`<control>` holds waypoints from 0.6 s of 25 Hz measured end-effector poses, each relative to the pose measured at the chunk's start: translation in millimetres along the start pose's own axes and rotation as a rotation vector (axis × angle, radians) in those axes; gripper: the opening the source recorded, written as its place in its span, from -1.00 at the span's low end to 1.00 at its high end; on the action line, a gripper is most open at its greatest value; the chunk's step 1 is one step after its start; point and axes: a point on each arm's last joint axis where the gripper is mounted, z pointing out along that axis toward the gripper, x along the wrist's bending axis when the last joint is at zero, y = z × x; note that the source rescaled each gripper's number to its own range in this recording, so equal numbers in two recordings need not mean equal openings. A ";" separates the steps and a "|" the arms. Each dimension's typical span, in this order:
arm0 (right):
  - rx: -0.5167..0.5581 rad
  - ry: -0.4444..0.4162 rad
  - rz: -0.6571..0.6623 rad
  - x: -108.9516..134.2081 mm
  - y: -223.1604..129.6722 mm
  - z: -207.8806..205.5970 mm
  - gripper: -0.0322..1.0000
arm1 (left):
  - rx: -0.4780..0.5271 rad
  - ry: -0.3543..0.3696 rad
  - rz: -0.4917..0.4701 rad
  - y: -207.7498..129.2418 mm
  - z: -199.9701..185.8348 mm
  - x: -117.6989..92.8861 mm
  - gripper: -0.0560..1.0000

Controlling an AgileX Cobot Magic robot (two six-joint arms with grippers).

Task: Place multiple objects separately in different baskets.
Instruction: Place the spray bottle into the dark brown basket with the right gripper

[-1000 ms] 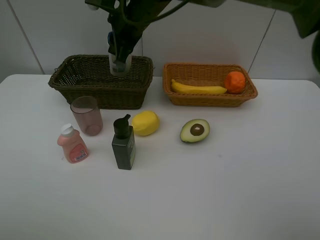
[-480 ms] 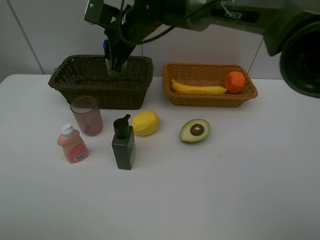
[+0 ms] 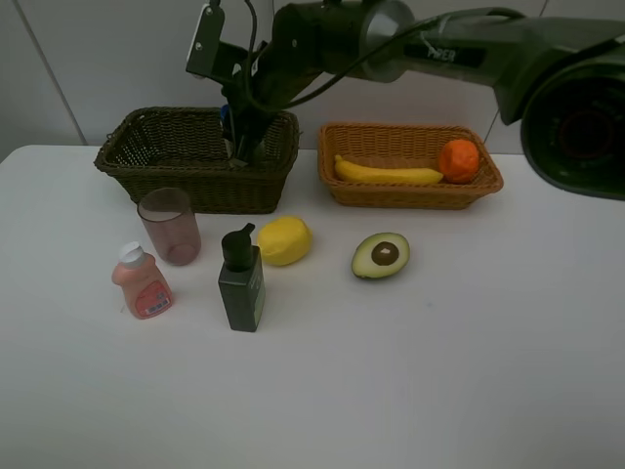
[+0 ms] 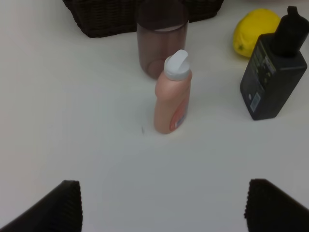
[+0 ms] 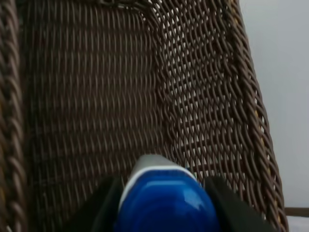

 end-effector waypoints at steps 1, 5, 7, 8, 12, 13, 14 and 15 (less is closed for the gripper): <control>0.002 -0.001 0.002 -0.8 -1.1 0.0 -0.77 | 0.000 0.000 0.000 0.0 0.0 0.0 0.82; 0.012 0.005 0.006 -2.0 -4.6 0.0 -0.77 | 0.000 0.000 0.000 0.0 0.0 0.0 0.82; 0.015 0.009 0.007 -2.0 -5.3 0.0 -0.77 | 0.000 0.000 0.000 0.0 0.0 0.0 0.82; 0.019 0.013 0.008 -2.0 -6.0 -0.1 -0.77 | 0.000 0.000 0.000 0.0 0.0 0.0 0.82; 0.028 0.020 0.010 -2.4 -8.4 -0.1 -0.77 | 0.000 0.000 0.000 0.0 0.0 0.0 0.82; 0.029 0.020 0.009 -2.4 -8.4 -0.1 -0.77 | 0.000 0.000 0.000 0.0 0.0 0.0 0.82; 0.030 0.021 0.009 -2.3 -8.5 -0.1 -0.77 | 0.000 0.000 0.000 0.0 0.0 0.0 0.82; 0.031 0.021 0.008 -2.3 -8.6 -0.1 -0.77 | 0.000 0.000 0.000 0.0 0.0 0.0 0.82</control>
